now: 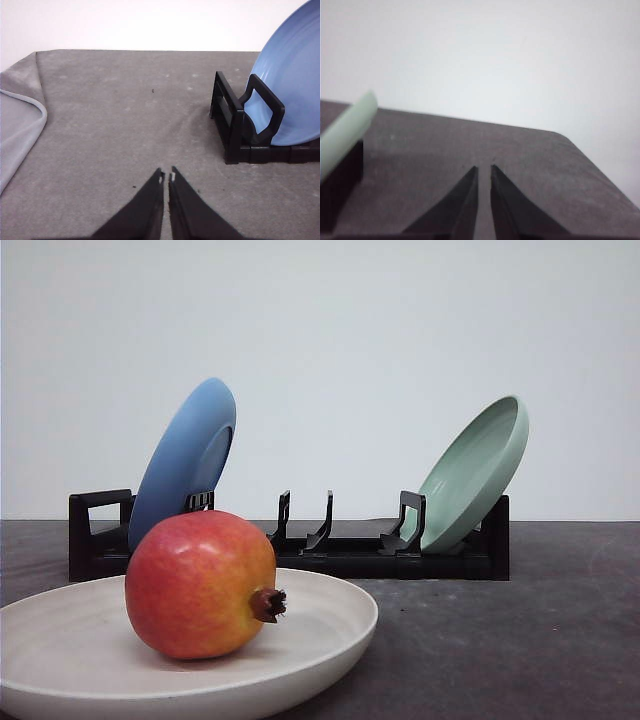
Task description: Place pomegranate in white plate
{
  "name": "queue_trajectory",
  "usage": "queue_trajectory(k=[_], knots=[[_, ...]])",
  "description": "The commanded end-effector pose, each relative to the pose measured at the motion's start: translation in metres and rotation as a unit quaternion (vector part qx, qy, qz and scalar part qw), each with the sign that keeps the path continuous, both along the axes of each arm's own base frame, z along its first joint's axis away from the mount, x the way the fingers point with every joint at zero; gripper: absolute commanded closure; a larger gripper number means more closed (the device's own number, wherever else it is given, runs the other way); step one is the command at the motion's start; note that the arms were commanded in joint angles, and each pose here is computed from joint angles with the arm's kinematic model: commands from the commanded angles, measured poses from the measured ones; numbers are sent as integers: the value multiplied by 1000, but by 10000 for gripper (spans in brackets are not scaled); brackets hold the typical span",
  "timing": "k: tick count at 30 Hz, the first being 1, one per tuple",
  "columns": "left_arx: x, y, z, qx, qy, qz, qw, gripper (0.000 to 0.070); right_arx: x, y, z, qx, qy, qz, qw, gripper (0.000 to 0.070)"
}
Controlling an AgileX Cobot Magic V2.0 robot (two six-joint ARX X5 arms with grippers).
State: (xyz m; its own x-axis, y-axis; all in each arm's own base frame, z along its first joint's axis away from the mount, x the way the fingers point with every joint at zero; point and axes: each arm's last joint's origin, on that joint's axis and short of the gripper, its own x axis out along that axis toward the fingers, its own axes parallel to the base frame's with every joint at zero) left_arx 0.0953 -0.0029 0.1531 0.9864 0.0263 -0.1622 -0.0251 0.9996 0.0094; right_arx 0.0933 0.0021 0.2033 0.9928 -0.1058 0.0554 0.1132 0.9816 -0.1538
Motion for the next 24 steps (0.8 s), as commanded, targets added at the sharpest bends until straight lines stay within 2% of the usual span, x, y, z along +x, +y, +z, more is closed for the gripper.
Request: queue_trajectory(k=[1,6,17,24], knots=[[0,0,-4,-2,7,-1,1000,700,0,-1,-9,-12,-2,-3,1000,655],[0,0,-4,-2,7,-1,1000,700,3,-1,-31,6,9,-5,1000,655],[0,0,-4,-2,7,-1,1000,700,3,-1,-52,45,99,-7,994,655],[0,0,-4,-2,7,-1,1000,700,2,1,-54,45,110,37,992,655]])
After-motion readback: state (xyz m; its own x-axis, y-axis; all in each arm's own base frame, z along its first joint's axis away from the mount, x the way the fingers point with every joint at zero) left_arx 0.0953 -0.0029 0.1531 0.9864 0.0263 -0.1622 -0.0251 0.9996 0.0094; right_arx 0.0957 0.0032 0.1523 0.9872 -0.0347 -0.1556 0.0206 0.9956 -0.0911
